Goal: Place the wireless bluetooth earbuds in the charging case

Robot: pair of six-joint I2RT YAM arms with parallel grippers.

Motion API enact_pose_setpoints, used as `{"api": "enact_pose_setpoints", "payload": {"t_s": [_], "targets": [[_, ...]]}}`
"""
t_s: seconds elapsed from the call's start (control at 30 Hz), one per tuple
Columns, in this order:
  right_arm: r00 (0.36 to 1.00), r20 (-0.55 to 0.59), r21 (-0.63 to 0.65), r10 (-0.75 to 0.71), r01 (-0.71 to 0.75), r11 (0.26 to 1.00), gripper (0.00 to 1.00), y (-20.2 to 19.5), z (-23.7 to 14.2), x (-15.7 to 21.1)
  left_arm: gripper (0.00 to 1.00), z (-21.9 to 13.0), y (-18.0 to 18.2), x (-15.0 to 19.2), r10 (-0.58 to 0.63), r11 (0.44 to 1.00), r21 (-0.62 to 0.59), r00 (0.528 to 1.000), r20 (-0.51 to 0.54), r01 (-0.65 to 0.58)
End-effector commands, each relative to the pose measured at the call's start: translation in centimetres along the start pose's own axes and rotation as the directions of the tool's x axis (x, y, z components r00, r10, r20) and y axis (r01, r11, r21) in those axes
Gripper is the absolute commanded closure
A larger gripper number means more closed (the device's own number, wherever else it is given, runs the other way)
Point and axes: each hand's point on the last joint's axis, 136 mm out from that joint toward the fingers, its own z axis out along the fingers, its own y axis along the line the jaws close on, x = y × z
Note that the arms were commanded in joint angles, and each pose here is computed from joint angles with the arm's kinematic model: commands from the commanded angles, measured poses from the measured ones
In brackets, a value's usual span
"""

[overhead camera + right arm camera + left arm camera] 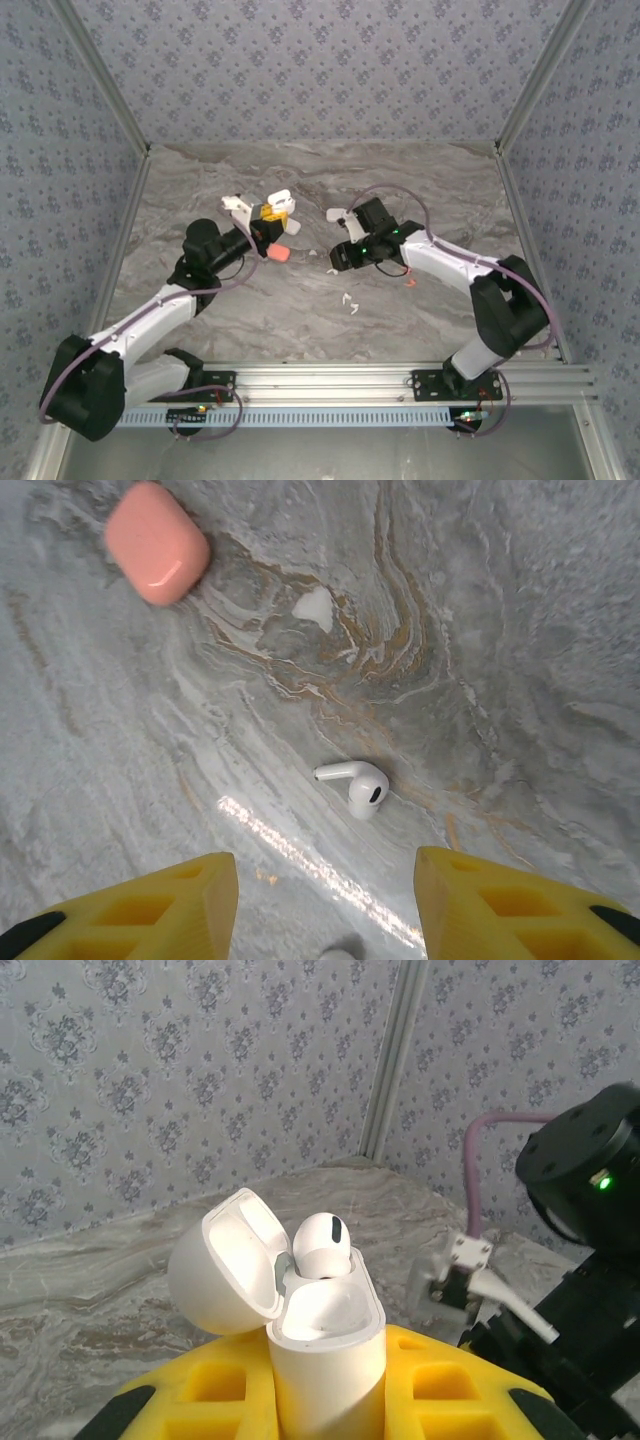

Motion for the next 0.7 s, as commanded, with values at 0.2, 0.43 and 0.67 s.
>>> {"api": "enact_pose_setpoints", "payload": {"t_s": [0.2, 0.43, 0.67], "targets": [[0.987, -0.01, 0.12, 0.162, -0.16, 0.98, 0.5, -1.5, 3.6, 0.4, 1.0, -0.7, -0.5, -1.4, 0.041, 0.999, 0.003, 0.999, 0.027, -0.041], [0.987, -0.033, 0.103, 0.156, -0.152, 0.983, 0.54, -1.4, 5.0, 0.3, 1.0, -0.7, -0.5, -1.2, 0.045, 0.999, 0.005, 0.999, 0.018, -0.045], [0.987, -0.061, 0.089, 0.147, -0.142, 0.986, 0.6, -1.1, 6.1, 0.1, 1.0, -0.7, -0.6, -1.3, 0.048, 0.999, 0.01, 0.999, 0.014, -0.048]]}}
